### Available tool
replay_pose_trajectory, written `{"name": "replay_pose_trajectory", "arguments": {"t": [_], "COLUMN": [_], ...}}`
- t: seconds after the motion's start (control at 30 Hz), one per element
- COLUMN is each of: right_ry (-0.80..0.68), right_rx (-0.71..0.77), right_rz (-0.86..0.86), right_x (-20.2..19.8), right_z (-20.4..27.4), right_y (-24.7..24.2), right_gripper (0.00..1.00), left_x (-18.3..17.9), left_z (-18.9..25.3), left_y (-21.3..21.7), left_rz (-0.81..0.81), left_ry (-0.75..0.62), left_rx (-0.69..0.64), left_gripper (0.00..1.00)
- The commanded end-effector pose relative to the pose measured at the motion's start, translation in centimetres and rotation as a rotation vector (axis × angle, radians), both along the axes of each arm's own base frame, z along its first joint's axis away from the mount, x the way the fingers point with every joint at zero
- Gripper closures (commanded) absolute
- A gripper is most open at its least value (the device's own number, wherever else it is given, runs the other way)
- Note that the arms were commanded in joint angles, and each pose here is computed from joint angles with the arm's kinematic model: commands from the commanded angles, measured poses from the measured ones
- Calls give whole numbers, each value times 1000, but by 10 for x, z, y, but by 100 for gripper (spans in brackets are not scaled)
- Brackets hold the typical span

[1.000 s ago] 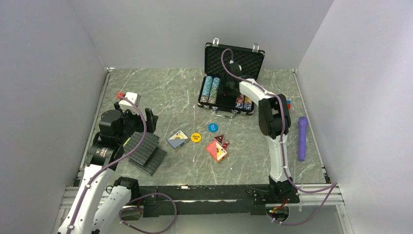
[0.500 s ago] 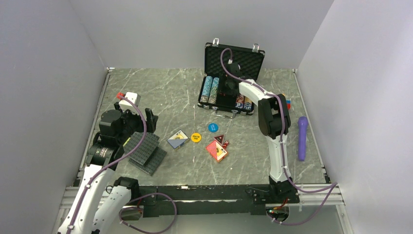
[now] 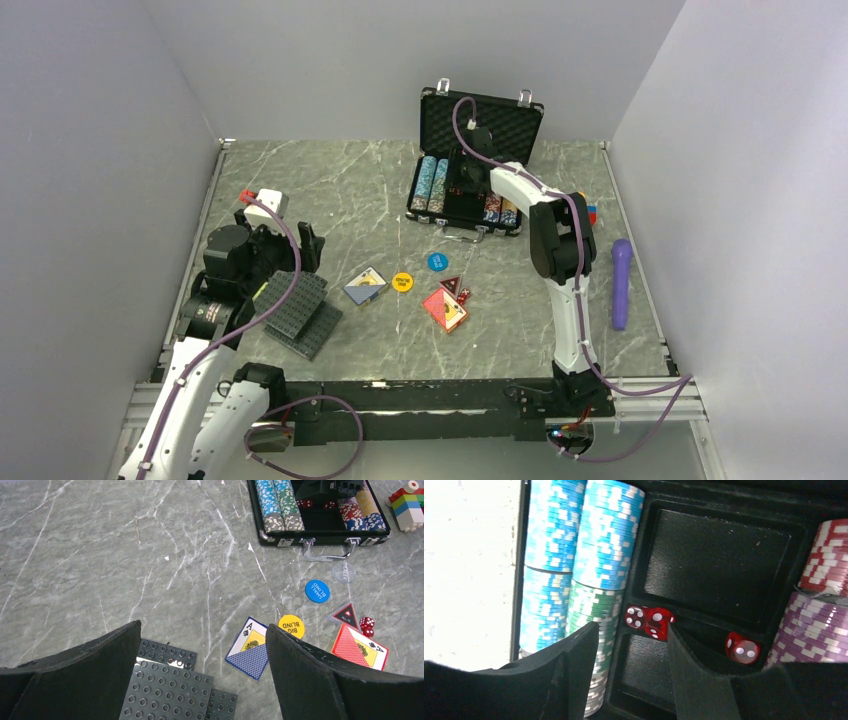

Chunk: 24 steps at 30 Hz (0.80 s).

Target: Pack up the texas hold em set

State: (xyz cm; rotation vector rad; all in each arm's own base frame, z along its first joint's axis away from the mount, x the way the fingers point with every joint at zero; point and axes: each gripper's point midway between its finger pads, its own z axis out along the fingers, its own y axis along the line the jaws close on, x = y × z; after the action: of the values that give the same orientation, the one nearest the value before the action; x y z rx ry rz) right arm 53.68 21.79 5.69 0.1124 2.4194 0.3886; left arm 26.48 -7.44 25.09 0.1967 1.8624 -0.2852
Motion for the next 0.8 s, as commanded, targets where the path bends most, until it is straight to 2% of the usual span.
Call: {"name": "replay_pose_trajectory", "arguments": {"t": [0.0,0.3,0.43,0.57,0.77], "right_ry": [-51,-64,-94,-137,-221], "right_rx": [104,72,50,16,-29], "right_rz": [64,34,15,3,14], "right_x": [9,8,6,5,-4], "right_z": [12,13,24,44,90], "right_y": [34,27,19,10,-4], "right_gripper": [43,42,33,29,27], "left_x": [2,2,2,2,3], "left_z": [13,13,13,11,11], "left_y": [-1,-1,-2,-1,0], "left_rz": [-7,-7,-8,-7,-1], "left_ry": [-54,-53,-52,-47,-47], "left_rx": [-4,-4,-4,-2,3], "left_gripper": [2,2,2,2,2]}}
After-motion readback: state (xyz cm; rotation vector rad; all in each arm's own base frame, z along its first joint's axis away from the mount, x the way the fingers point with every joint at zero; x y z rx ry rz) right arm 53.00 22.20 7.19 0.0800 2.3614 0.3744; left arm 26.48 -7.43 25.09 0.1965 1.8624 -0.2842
